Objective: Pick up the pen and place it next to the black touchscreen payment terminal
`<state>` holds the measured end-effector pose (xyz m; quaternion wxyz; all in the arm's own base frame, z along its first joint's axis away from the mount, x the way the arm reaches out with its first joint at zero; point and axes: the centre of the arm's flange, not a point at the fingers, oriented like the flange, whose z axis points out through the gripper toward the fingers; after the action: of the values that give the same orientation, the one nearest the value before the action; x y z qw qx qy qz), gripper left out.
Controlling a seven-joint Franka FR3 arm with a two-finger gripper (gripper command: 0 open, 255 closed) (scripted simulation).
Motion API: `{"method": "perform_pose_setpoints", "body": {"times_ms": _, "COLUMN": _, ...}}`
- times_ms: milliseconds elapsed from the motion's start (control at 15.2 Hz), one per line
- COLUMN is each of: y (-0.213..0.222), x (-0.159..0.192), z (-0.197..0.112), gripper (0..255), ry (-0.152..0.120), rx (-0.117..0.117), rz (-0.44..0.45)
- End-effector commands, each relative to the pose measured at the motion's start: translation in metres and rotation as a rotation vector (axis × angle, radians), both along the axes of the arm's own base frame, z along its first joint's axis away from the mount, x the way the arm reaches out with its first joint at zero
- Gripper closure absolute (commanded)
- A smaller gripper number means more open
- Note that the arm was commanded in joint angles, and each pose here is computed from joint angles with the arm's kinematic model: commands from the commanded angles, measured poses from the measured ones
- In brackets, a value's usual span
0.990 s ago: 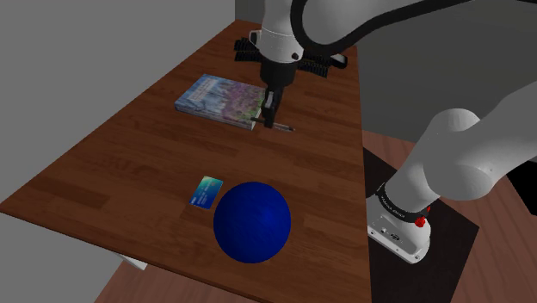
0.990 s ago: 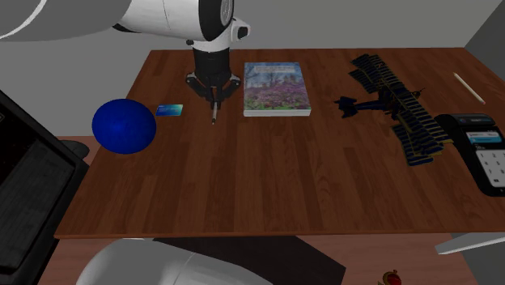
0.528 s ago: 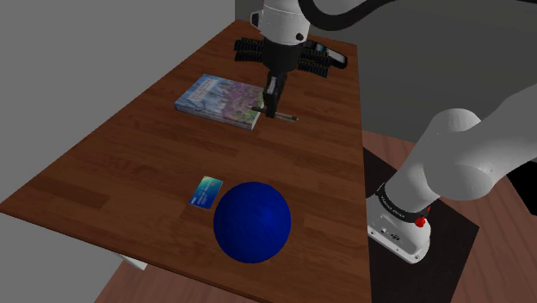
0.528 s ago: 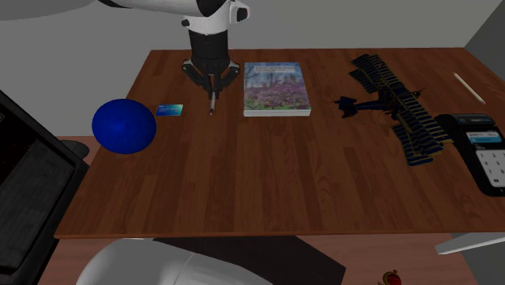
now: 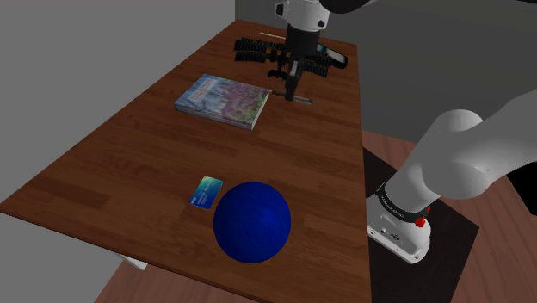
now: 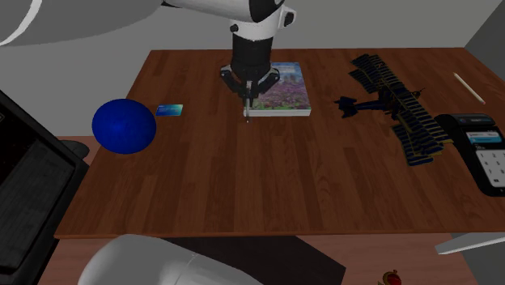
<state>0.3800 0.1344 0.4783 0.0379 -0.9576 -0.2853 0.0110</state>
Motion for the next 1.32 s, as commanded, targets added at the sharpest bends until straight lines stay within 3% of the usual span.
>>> {"method": "perform_pose_setpoints", "body": {"times_ms": 0, "y": -0.026, "x": 0.007, "z": -0.001, "gripper": 255, "ry": 0.000, "rx": 0.000, "rz": 0.001}}
{"method": "perform_pose_setpoints", "body": {"times_ms": 1254, "y": -0.269, "x": 0.070, "z": -0.001, "gripper": 255, "ry": 0.000, "rx": 0.000, "rz": 0.001}}
